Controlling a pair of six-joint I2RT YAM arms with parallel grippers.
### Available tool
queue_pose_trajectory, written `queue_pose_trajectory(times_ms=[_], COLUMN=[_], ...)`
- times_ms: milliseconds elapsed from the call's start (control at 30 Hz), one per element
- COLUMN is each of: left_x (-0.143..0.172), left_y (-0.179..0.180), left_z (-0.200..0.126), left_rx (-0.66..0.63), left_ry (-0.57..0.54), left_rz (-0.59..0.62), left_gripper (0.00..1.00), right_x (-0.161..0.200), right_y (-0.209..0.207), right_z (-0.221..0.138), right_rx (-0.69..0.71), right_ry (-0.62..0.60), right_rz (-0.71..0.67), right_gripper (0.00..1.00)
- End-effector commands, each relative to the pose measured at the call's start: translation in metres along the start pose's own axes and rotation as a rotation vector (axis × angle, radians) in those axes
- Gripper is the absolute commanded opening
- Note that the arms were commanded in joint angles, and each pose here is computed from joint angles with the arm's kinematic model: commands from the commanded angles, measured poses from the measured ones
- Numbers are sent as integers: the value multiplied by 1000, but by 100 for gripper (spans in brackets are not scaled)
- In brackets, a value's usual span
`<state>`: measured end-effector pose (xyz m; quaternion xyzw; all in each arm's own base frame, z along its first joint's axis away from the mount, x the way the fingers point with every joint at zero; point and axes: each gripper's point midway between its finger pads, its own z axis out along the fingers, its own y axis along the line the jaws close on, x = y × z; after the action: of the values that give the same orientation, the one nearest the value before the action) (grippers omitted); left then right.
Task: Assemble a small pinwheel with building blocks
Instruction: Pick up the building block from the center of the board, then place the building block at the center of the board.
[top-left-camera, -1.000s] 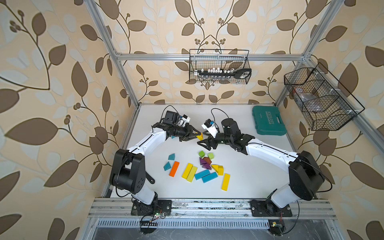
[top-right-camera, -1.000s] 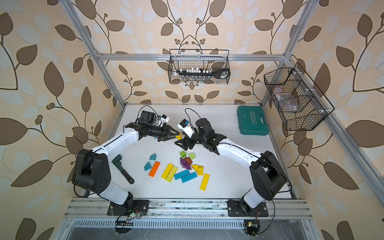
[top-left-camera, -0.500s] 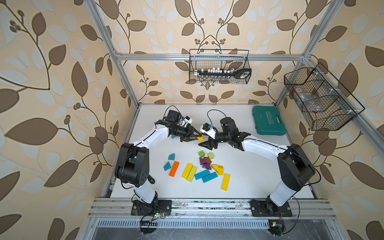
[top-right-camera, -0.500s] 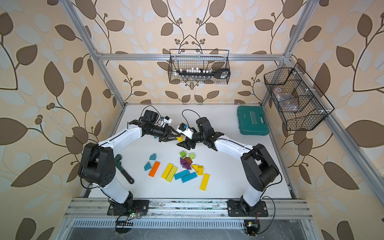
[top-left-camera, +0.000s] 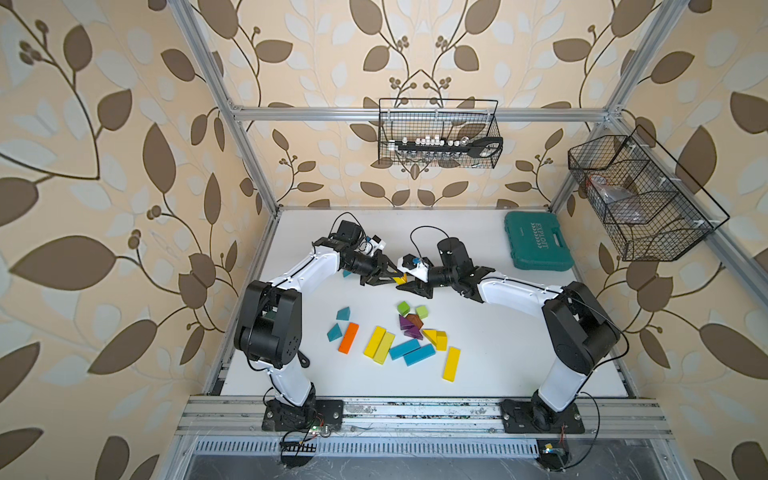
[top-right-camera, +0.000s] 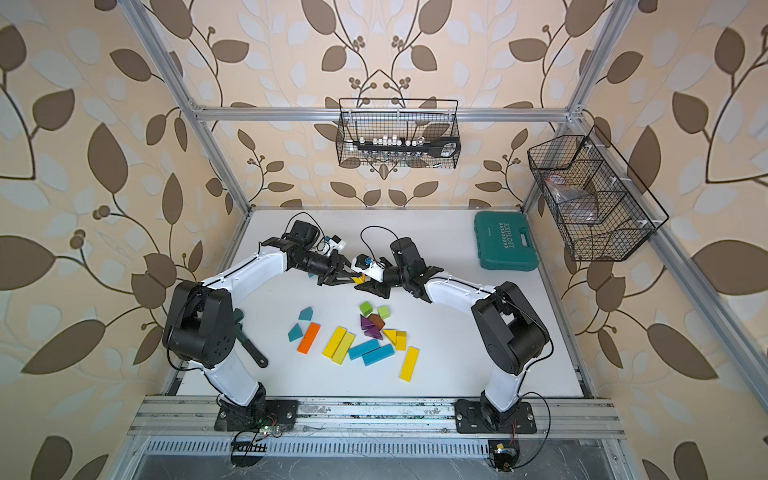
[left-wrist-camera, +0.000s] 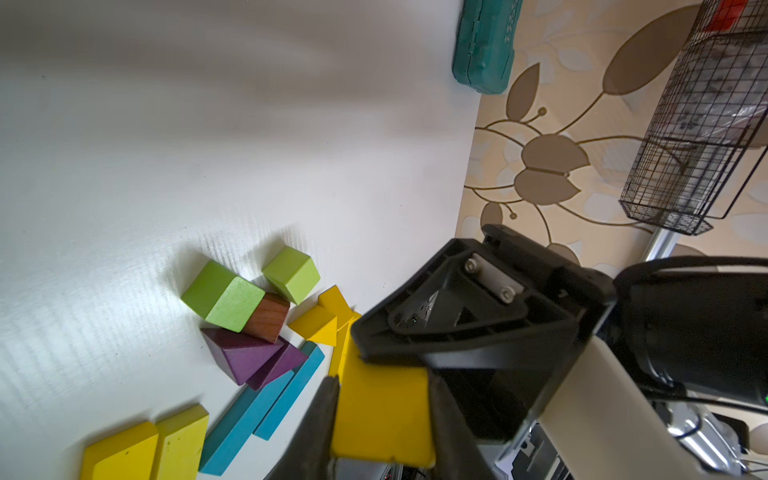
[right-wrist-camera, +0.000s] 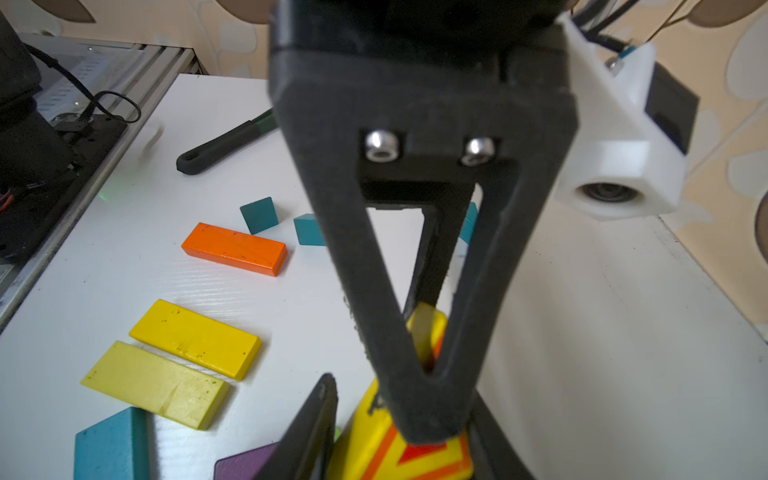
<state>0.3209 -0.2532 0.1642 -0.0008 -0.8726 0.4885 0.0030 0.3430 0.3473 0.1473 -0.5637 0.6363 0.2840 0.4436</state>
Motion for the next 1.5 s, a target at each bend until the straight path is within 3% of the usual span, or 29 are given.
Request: queue_pose_trajectory(times_ms=[0, 200, 400, 500, 567, 700, 900, 1133, 1467], left_x=[-7, -10, -23, -31, -33, -36, -33, -17, -5], left_y=[-10, -2, 11, 18, 21, 35, 69, 102, 123], left_z=[-6, -6, -24, -38, -47, -70, -102, -139, -150], left_rx=[24, 1, -50, -86, -107, -153, -228, -476, -632], left_ry=[-4, -8, -87, -155, -195, -282, -383, -498, -469], left_rz=[10, -7, -44, -65, -78, -130, -248, -326, -381], left_gripper=[13, 19, 33, 53, 54, 75, 83, 85, 83], right_x=[-4, -9, -6, -2, 3, 14, 42, 93, 120], right_y=[2, 3, -16, -23, -27, -34, -46, -61, -67], right_z=[6, 13, 26, 32, 37, 41, 41, 53, 76], right_rx=[-14, 6, 95, 143, 183, 237, 349, 503, 613], right_ry=[-9, -8, 82, 112, 139, 181, 294, 542, 722], right_rz=[-35, -28, 155, 257, 314, 423, 536, 594, 548], right_gripper=[31, 16, 0, 0, 0, 0, 0, 0, 0])
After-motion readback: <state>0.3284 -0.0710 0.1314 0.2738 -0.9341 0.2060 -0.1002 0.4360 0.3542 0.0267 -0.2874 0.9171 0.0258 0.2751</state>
